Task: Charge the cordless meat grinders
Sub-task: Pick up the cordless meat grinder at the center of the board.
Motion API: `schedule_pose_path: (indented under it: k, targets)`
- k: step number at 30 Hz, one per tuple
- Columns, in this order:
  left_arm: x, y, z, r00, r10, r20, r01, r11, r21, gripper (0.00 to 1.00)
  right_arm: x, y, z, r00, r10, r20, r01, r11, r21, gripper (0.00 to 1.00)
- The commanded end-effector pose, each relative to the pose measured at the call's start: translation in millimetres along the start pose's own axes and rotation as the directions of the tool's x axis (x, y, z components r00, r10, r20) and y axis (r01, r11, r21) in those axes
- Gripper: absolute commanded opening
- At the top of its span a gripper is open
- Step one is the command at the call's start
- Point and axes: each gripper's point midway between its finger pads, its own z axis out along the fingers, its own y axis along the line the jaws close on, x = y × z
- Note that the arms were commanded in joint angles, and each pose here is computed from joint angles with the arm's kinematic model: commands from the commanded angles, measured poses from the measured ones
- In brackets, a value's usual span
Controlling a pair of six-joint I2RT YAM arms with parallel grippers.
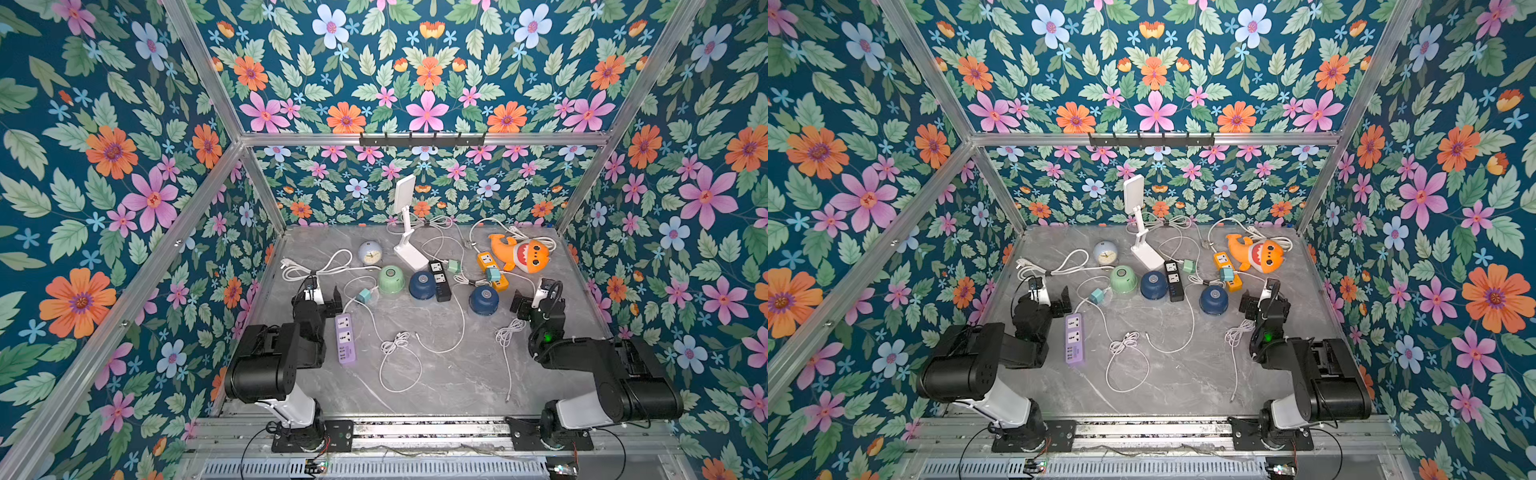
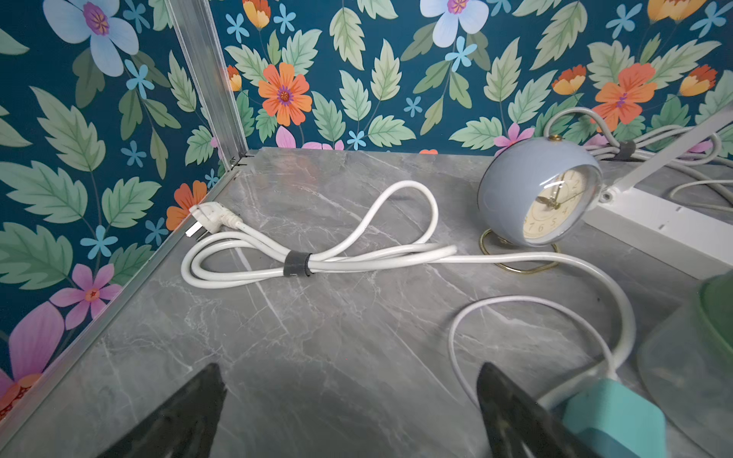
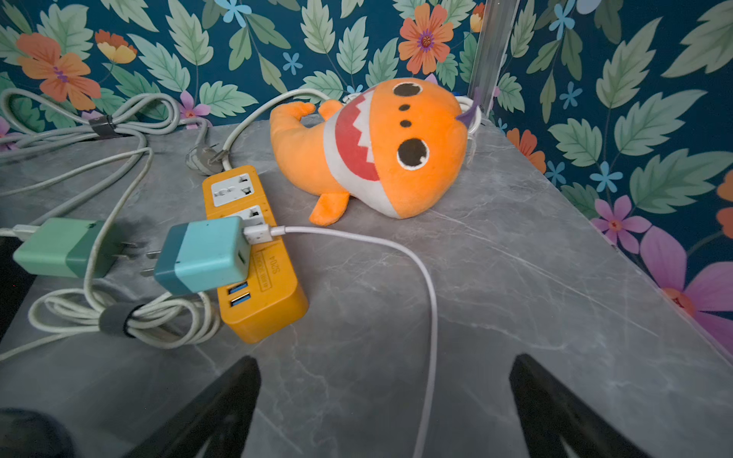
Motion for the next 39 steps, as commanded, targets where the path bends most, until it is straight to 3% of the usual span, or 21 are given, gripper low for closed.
schedule_pose_path:
  k: [1, 37, 39]
  targets:
    - [-4, -1, 0, 1.000, -0.001, 0.019, 0.001, 1.000, 0.007, 1.00, -8, 3, 0, 1.000, 0.008, 0.027, -0.008, 1.000, -0.014, 0.99]
    - [-10, 1, -1, 0.999, -0.003, 0.037, 0.003, 1.000, 0.001, 1.00, -10, 3, -1, 0.999, 0.005, 0.038, -0.005, 1.000, -0.013, 0.99]
    - [-13, 3, 0, 1.000, 0.002, -0.005, -0.002, 1.000, -0.020, 1.00, -17, 5, -10, 0.998, -0.004, 0.061, 0.005, 1.000, -0.021, 0.99]
